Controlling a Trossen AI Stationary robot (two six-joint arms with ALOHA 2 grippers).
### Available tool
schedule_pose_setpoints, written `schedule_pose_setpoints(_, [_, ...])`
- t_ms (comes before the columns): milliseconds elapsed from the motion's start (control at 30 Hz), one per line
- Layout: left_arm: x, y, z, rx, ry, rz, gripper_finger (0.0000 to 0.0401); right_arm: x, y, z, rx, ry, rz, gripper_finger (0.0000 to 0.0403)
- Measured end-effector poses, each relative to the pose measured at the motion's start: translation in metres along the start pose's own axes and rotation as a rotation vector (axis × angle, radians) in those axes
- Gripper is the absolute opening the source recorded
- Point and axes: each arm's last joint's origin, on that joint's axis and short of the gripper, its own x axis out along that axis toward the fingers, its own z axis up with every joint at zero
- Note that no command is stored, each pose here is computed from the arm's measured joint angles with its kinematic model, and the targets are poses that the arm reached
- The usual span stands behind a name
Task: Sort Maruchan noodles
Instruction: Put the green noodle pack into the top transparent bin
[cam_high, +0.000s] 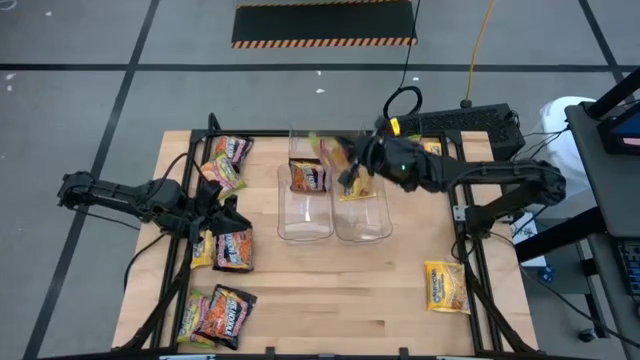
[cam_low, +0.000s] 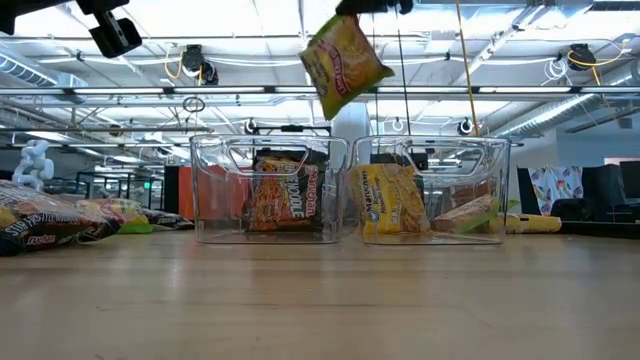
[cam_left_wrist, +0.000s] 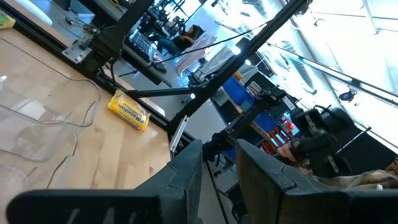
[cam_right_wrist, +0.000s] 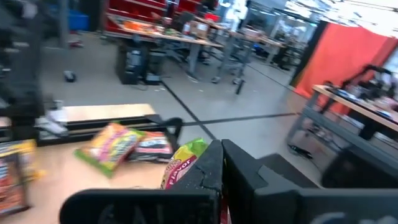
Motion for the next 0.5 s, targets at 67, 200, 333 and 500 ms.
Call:
schedule_pose_setpoints(67, [0.0, 0.0, 0.0, 0.0, 0.0, 0.0, 0.0102, 0.006, -0.011, -0.002, 0.006, 0.009, -0.04, 0.0])
schedule_pose_setpoints(200, [0.0, 0.0, 0.0, 0.006, 0.0, 0.001, 0.0102, 0.016, -0.033, -0.007, 0.04, 0.028, -0.112, 0.0])
schedule_pose_setpoints(333, [0.0, 0.0, 0.0, 0.006, 0.0, 0.001, 0.0102, 0.029, -0.05, -0.014, 0.067, 0.038, -0.127, 0.0])
schedule_pose_setpoints(500, [0.0, 0.0, 0.0, 0.006, 0.0, 0.001, 0.0102, 0.051, -0.065, -0.027, 0.102, 0.042, -0.153, 0.0])
